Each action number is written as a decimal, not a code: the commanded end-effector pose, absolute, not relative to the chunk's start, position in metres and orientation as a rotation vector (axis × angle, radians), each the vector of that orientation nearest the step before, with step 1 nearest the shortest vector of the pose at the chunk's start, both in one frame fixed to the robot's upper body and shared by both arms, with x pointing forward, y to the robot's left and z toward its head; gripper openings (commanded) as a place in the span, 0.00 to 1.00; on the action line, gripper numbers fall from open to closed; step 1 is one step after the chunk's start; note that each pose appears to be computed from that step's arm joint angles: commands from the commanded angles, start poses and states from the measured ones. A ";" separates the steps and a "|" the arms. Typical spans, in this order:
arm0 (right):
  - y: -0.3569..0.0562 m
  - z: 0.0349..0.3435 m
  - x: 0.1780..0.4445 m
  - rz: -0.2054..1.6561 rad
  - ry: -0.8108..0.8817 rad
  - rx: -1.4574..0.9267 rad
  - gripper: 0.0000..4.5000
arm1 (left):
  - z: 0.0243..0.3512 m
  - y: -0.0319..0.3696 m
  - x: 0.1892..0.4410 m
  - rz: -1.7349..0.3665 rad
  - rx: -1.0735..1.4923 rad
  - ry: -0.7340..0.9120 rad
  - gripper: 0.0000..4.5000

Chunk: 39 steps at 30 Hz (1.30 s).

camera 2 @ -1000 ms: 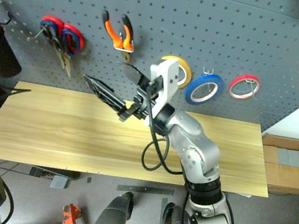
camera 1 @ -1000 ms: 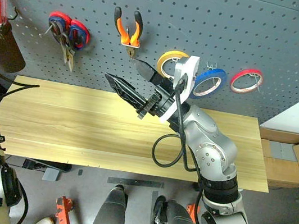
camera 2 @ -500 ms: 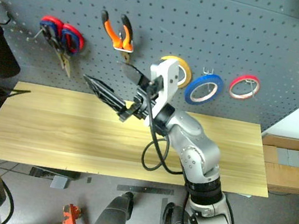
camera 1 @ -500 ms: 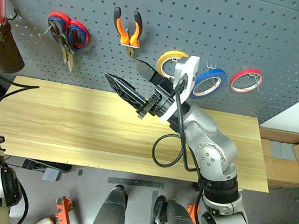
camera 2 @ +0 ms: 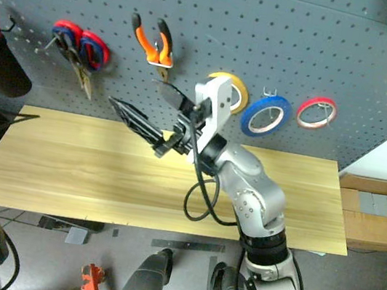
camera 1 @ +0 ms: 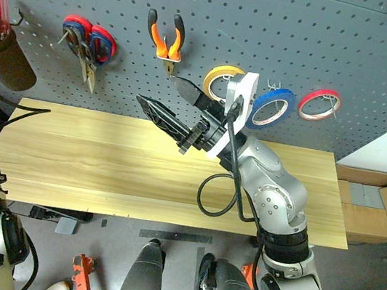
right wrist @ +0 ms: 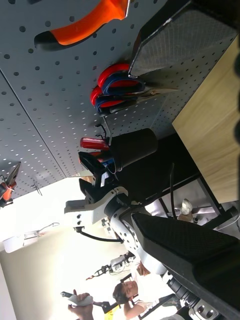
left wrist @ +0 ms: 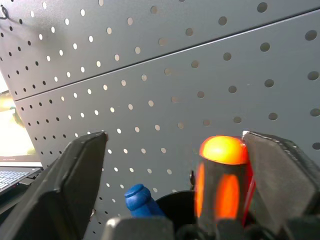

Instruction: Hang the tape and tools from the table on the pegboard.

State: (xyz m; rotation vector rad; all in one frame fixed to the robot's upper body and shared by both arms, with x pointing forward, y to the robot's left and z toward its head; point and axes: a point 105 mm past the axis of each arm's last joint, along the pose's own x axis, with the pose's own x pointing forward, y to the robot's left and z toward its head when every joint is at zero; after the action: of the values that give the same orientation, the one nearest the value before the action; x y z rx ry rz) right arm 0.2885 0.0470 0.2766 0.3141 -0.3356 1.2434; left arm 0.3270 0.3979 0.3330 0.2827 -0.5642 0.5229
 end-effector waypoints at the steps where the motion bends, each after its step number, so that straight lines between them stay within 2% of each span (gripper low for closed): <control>1: 0.045 0.291 0.278 1.270 -0.413 0.309 1.00 | 0.355 0.401 0.312 0.557 0.302 -0.649 0.99; 23: 0.044 0.292 0.280 1.265 -0.423 0.293 1.00 | 0.362 0.395 0.320 0.533 0.270 -0.665 0.99; 39: 0.047 0.271 0.278 1.302 -0.342 0.184 1.00 | 0.358 0.398 0.321 0.545 0.274 -0.625 0.99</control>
State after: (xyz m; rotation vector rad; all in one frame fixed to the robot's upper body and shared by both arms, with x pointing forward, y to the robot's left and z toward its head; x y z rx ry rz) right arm 0.2883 0.0463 0.2619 0.1984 -0.2935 1.2720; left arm 0.3313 0.3973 0.3398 0.2419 -0.5785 0.5311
